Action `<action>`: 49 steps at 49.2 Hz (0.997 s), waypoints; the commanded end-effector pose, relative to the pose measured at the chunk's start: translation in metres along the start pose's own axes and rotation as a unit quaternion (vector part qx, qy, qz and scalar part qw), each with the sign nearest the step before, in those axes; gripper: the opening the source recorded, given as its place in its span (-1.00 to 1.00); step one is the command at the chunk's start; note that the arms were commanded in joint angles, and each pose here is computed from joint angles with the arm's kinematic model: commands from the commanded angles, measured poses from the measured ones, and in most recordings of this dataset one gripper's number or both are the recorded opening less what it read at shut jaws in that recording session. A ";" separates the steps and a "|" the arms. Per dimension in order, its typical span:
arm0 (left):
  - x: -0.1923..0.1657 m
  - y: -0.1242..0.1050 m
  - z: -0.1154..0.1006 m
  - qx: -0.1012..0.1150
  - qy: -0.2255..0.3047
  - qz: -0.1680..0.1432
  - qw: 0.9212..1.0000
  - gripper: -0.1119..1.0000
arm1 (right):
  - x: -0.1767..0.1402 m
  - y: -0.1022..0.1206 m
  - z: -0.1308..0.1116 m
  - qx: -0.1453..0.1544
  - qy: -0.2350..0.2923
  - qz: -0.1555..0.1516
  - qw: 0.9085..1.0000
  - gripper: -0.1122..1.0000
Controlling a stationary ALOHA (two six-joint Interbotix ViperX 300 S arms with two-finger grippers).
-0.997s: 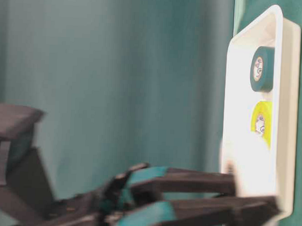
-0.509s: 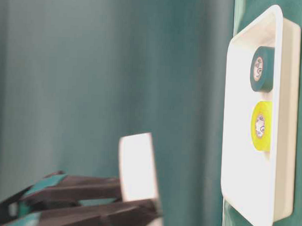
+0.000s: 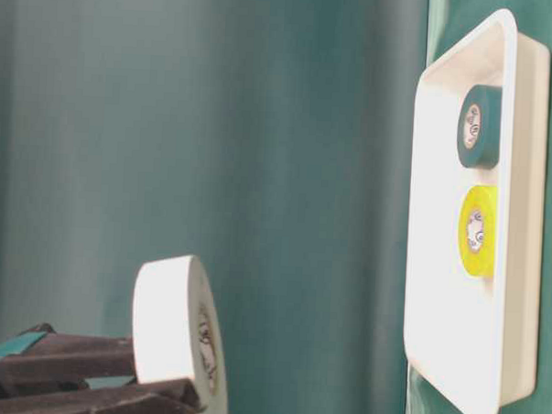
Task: Pick up the tape from a random location and place it into the white case.
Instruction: 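Close the left gripper on the white tape rim and lift, then carry the white tape up to the tray's left end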
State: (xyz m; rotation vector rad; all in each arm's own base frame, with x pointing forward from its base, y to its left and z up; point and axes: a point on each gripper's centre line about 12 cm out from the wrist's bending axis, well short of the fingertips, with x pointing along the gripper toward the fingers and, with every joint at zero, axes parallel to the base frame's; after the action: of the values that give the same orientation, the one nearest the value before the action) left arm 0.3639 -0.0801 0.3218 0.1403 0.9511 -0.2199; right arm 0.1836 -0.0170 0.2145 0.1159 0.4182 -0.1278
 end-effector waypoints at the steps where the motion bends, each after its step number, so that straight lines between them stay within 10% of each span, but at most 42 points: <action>1: -0.020 -0.002 0.012 0.004 -0.031 0.000 0.999 -0.34 | 0.001 0.000 0.005 -0.001 -0.005 0.000 1.000 0.72; 49: -0.021 0.000 0.012 0.003 -0.032 0.002 0.999 -0.34 | 0.001 0.000 0.005 -0.002 -0.004 0.000 1.000 0.72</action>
State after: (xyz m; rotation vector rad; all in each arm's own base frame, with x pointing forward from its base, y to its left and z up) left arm 0.3642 -0.0814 0.3249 0.1413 0.9464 -0.2228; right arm 0.1834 -0.0171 0.2140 0.1143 0.4226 -0.1290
